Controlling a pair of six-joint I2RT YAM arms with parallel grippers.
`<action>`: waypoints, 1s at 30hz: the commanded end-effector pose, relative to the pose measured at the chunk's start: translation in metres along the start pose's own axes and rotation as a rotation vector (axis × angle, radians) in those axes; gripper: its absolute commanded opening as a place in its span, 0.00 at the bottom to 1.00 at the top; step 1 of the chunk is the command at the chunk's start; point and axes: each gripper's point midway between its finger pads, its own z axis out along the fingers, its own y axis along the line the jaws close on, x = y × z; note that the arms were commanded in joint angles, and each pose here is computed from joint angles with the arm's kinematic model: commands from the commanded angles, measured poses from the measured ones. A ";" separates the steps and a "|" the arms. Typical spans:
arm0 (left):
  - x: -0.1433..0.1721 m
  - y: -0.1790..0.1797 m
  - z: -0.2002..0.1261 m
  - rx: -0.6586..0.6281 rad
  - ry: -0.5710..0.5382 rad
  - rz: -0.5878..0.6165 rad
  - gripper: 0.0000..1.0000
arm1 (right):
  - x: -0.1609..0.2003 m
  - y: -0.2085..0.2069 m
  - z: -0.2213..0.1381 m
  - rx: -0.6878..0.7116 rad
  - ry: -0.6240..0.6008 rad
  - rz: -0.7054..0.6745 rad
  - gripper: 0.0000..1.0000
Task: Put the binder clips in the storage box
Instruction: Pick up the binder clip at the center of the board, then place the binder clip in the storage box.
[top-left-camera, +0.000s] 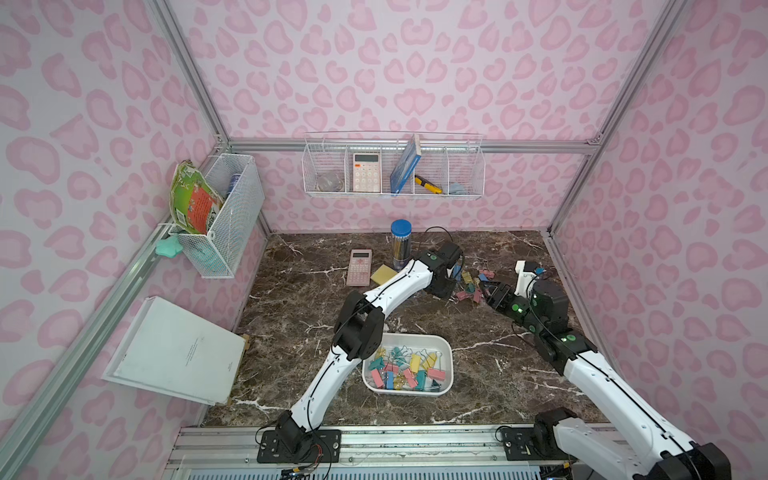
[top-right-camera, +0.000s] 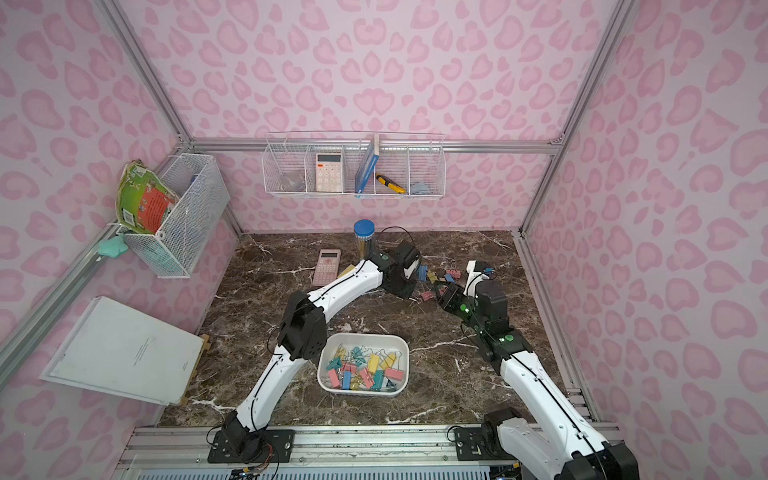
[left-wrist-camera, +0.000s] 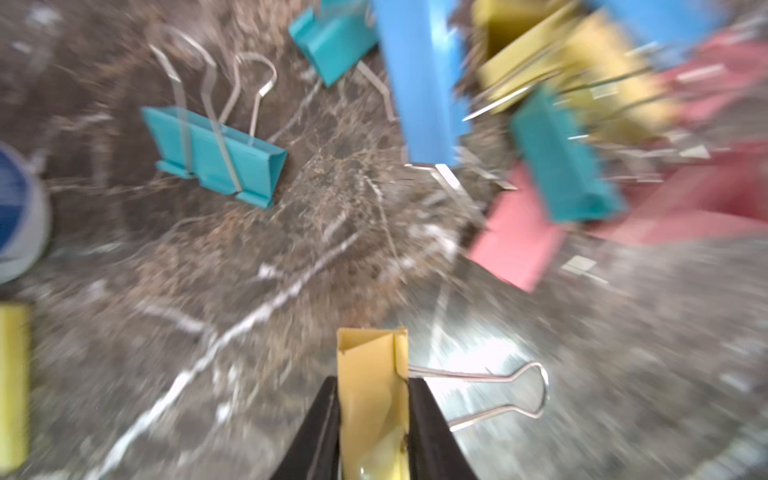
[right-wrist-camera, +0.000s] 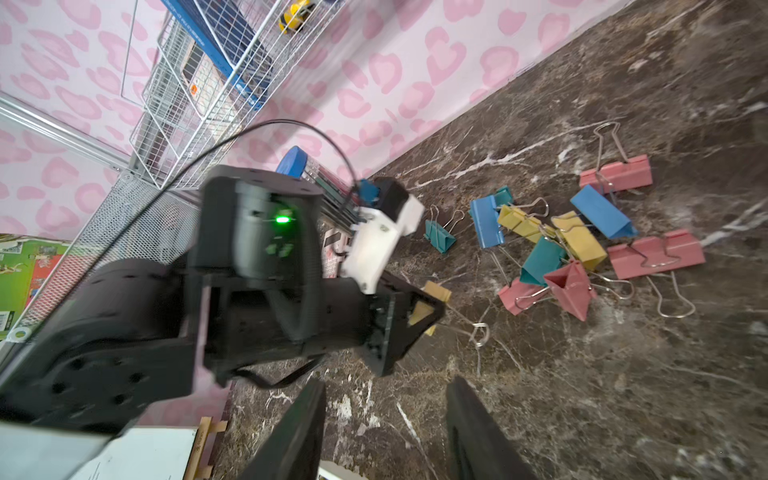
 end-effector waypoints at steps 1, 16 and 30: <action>-0.015 -0.018 -0.033 0.105 -0.077 -0.069 0.25 | -0.003 -0.001 -0.004 -0.001 -0.016 0.025 0.50; 0.073 -0.028 -0.162 0.200 -0.175 -0.202 0.26 | -0.020 -0.042 -0.015 0.006 -0.045 0.087 0.72; 0.197 -0.057 -0.115 0.187 0.098 -0.109 0.28 | -0.024 -0.034 -0.002 -0.025 -0.030 0.088 0.72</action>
